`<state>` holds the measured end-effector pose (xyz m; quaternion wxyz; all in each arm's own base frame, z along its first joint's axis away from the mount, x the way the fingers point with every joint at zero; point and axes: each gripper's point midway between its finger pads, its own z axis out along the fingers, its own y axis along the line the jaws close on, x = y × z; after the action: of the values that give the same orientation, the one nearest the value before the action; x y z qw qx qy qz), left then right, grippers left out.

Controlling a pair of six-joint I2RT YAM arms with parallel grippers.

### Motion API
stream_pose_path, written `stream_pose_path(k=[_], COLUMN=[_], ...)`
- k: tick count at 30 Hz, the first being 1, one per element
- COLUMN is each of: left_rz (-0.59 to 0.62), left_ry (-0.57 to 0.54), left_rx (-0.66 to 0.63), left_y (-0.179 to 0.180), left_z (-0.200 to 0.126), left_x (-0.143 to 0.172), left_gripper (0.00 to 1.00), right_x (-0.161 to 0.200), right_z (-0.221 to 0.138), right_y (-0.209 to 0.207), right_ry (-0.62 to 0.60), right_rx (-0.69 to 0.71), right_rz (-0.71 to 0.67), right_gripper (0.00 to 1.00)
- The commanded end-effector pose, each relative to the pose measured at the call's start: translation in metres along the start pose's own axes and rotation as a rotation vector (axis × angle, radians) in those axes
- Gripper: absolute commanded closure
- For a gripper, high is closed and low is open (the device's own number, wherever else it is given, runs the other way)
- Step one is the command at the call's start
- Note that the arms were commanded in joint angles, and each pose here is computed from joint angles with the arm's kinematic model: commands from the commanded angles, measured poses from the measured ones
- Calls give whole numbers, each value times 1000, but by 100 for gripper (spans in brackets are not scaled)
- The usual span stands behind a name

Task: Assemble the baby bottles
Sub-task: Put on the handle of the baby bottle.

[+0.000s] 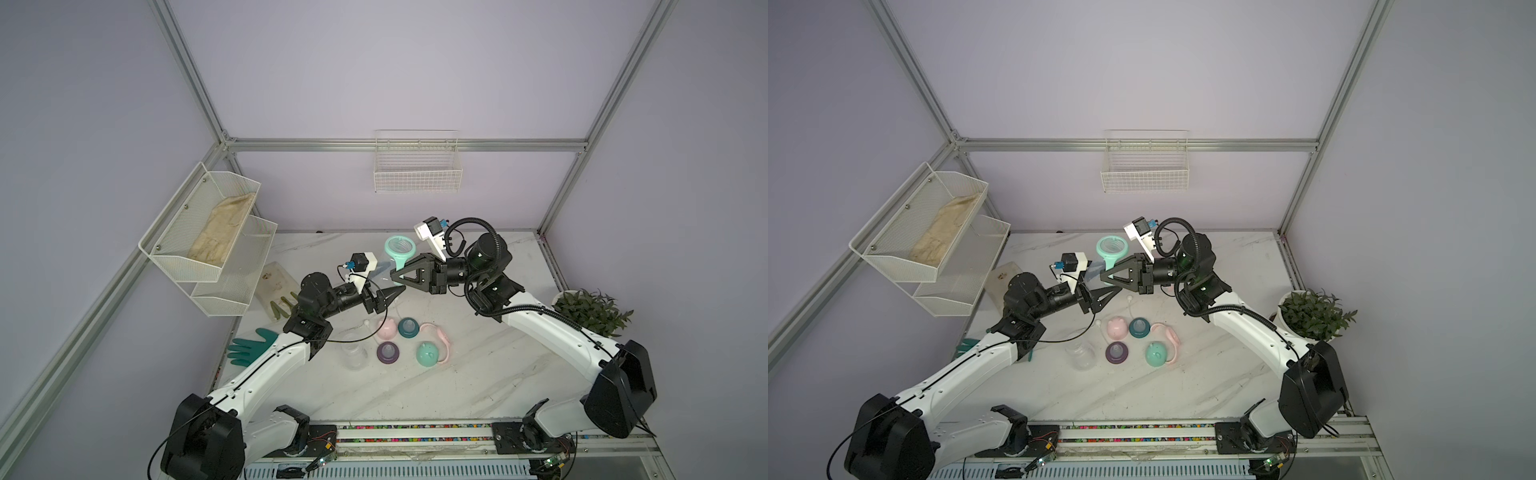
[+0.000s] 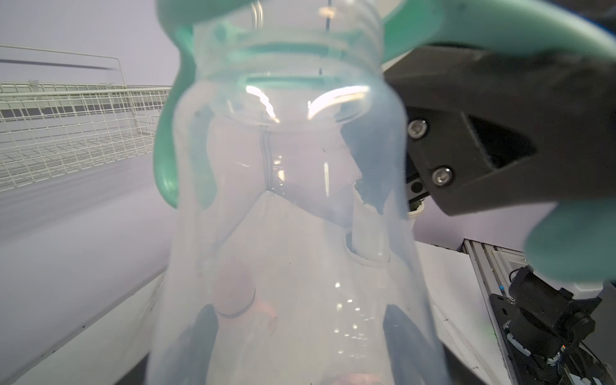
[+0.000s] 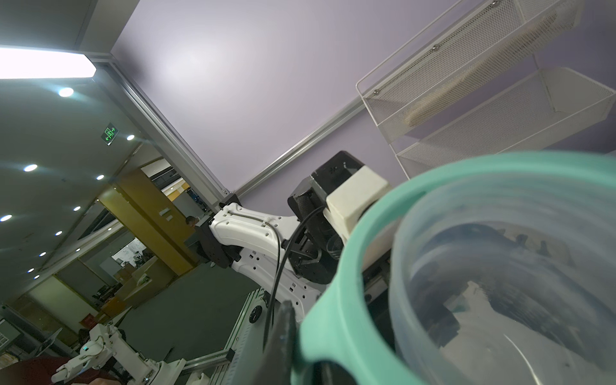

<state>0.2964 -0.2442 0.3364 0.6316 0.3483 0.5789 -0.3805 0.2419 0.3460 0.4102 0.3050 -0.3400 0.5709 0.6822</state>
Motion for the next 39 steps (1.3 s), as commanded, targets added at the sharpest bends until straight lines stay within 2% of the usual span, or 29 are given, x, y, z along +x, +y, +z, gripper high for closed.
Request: stream_pose_path(k=[1,5,9,14,18,24,32,33,38,39], left_rz=[165,166,178,190,181,211,200,217,235,238], left_ry=[-224,-208,-161,-188,-247,-440,-519,-555,-568,-571], left_rx=[-43,-28,-27,-61,-71,-89,-98,-93,-77,-78], left_y=[-6,-8,-9,-7,-5,1,15,13,12,12], left_z=[-15,-15,-15,-20,-20,-23,-13,-16,-12,-13], left_x=[-69,-66,-58,-64,-75,-101,-112,-119,-123,-124], left_gripper=[100,100,100,100,100,100,100,100,100,100], right_x=[6,7,2,6,17,25,29,31,38,38], right_z=[-2,-6,-13,-17,-16,-12,-4,-2,11,13], right_y=[-16,-28,-28,-33,-41,-47,-48,-49,-53,-52], right_ry=[-3,30,43,54,48,-18,-14,-13,-3,-2], right_rx=[75,189,228,239,219,148,131,124,89,86], right_rz=[97,83,61,82,127,218,261,273,315,315], right_gripper=[100,100,100,100,100,100,100,100,100,96])
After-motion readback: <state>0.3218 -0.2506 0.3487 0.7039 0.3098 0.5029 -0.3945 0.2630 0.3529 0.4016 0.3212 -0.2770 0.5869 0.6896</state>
